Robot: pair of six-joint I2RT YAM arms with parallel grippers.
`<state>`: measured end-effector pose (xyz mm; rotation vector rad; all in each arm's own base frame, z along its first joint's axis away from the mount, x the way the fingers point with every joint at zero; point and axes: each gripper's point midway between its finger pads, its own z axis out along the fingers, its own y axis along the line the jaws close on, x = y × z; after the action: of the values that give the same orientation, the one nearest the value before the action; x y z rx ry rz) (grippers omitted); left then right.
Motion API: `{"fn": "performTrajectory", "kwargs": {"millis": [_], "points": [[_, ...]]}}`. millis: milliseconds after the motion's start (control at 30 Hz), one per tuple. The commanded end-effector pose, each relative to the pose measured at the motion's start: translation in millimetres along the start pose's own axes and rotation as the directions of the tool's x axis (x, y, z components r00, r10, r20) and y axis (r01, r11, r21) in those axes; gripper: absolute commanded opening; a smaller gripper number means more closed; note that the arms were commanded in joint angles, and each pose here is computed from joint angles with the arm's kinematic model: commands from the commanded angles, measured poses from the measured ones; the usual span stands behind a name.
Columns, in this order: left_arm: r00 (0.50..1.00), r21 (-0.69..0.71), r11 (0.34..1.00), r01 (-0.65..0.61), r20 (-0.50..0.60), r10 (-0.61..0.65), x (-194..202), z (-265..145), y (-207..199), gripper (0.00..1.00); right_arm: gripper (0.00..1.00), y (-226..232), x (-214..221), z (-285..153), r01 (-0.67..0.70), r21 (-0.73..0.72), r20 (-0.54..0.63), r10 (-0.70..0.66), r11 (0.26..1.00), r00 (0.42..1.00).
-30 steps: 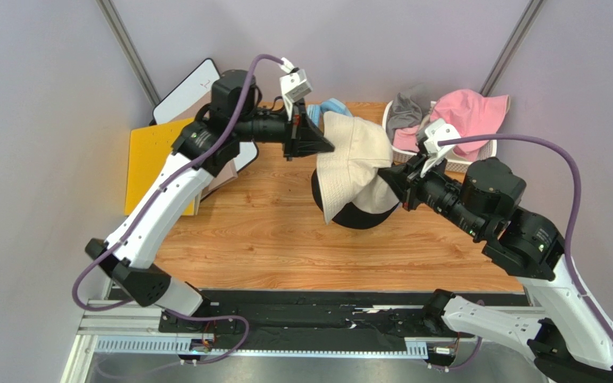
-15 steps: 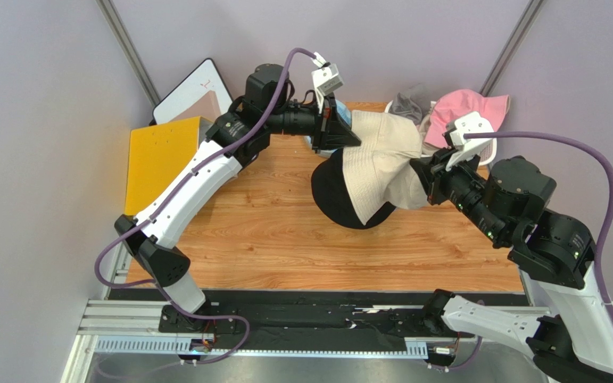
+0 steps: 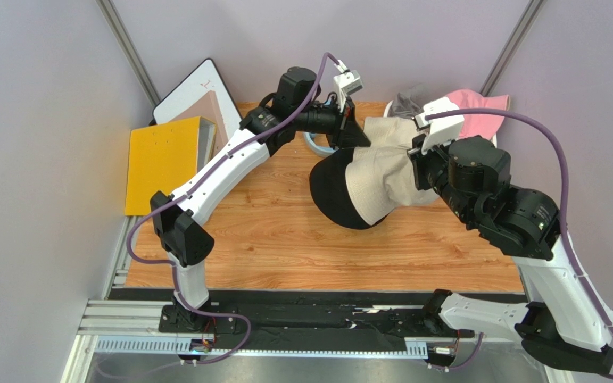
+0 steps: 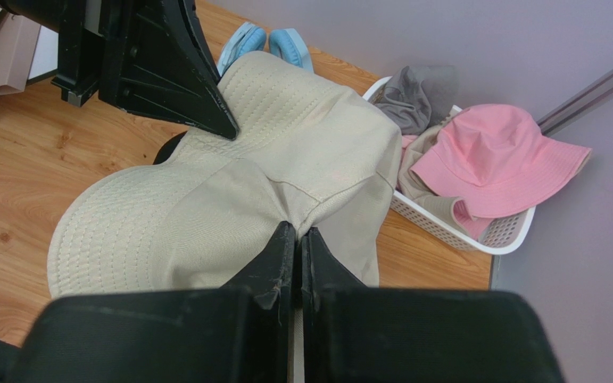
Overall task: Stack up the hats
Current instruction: Stack the hat on the hat.
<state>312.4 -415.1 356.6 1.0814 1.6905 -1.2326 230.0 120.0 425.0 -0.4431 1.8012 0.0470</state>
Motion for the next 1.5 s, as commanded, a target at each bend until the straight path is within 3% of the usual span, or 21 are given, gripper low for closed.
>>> {"fn": "performTrajectory", "kwargs": {"millis": [0,267,400,633,1067,1333,1467], "points": [[0.999,-0.081,0.997,-0.011,0.035,0.014,-12,-2,24,0.00,0.00,-39,-39,-27,-0.032,0.117,0.128,0.017,0.993,0.992],[0.997,-0.004,1.000,0.021,0.079,-0.020,-18,9,13,0.00,0.00,-53,-55,-34,-0.018,0.174,0.141,-0.007,0.985,0.990],[0.998,-0.074,0.997,0.008,0.060,-0.004,-8,7,28,0.00,0.00,-44,-48,-25,-0.019,0.149,0.130,-0.001,0.989,0.992],[0.992,-0.162,0.979,0.124,0.040,-0.120,31,-10,70,0.00,0.00,-20,-28,16,0.020,0.140,0.056,-0.028,0.990,0.998],[0.986,-0.314,0.934,0.169,0.047,-0.162,64,-50,112,0.00,0.00,21,-7,83,0.024,0.038,-0.018,-0.023,0.999,1.000],[0.979,-0.335,0.920,0.204,0.065,-0.193,81,-60,121,0.00,0.00,36,-1,102,0.028,0.002,-0.039,-0.028,1.000,0.999],[0.983,-0.276,0.943,0.184,0.064,-0.173,84,-58,111,0.00,0.00,40,5,111,-0.002,-0.016,-0.061,0.001,1.000,0.998]]}}
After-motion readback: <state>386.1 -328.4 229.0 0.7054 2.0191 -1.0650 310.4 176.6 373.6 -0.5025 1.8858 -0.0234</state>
